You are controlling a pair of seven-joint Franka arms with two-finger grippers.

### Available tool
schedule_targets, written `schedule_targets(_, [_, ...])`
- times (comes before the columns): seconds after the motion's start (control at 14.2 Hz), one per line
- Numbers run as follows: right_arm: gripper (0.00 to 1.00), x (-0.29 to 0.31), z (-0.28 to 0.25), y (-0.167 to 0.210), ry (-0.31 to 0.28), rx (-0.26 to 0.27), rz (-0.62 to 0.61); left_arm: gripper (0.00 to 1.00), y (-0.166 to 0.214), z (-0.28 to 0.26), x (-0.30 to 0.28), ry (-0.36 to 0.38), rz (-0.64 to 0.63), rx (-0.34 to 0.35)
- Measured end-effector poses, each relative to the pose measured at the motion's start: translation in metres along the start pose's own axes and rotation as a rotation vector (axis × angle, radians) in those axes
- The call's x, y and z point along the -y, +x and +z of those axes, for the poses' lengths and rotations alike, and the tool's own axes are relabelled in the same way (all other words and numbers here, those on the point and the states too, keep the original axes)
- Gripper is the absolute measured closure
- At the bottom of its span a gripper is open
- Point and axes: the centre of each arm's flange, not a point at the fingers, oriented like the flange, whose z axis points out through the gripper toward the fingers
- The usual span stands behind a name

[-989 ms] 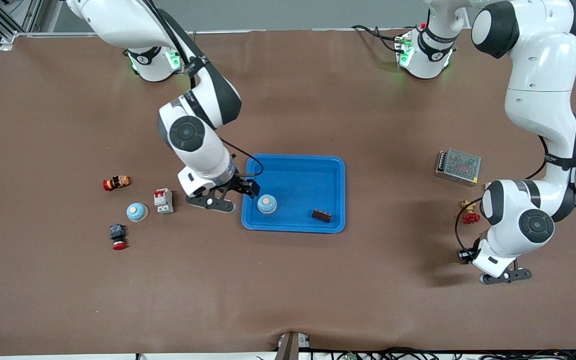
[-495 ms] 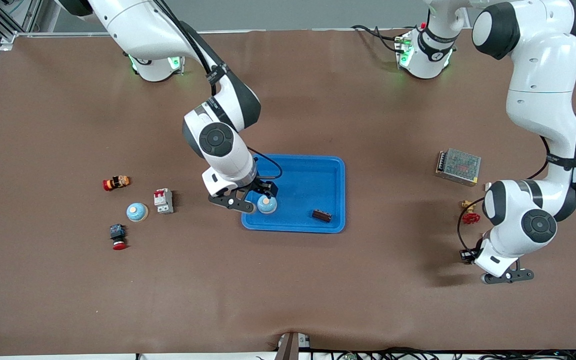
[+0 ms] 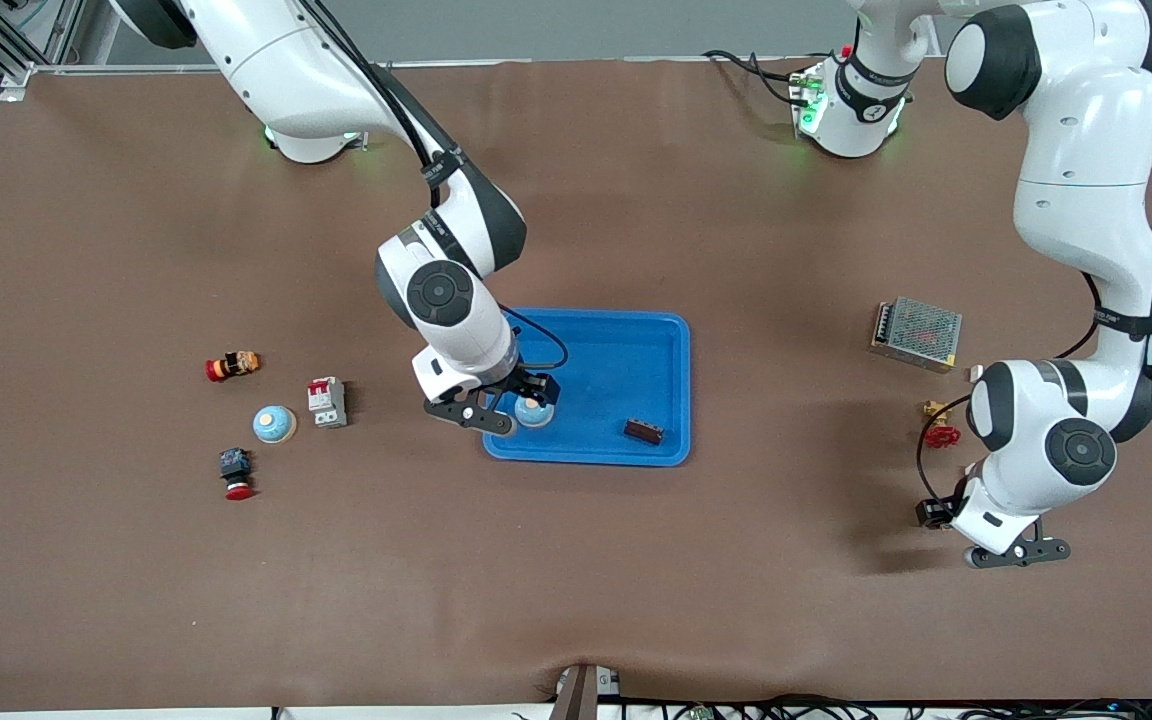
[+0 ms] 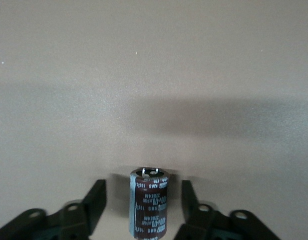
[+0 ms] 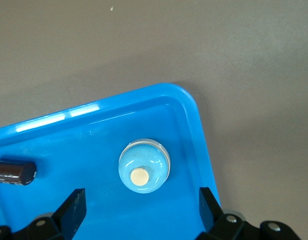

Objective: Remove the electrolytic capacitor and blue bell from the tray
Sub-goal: 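Grasp the second bell with the right gripper while the left gripper lowers capacitor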

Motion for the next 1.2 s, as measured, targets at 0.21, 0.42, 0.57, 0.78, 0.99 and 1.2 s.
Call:
schedule_targets(0.21, [0.0,0.001,0.014,0.0,0.003,-0.008,-0.006,0.0,0.0,0.0,0.0,-0.001,0.0,-0.003])
schedule_targets(0.42, [0.0,0.0,0.027,0.0,0.0,-0.005,-0.007,0.0,0.0,0.0,-0.002,-0.001,-0.042,-0.004])
schedule_targets(0.57, [0.0,0.0,0.033,0.0,0.003,-0.007,-0.006,0.0,0.0,-0.001,-0.004,-0.002,-0.107,-0.007])
schedule_targets(0.78, [0.0,0.0,0.042,0.001,0.005,-0.007,-0.006,0.0,0.001,-0.001,-0.005,-0.004,-0.178,-0.009])
schedule_targets(0.99, [0.0,0.002,0.05,-0.001,0.007,-0.007,-0.009,0.0,-0.001,0.001,-0.008,-0.007,-0.289,-0.003])
schedule_targets(1.2, [0.0,0.004,0.055,-0.003,0.006,-0.005,-0.013,0.0,-0.004,-0.003,-0.024,-0.028,-0.375,0.004])
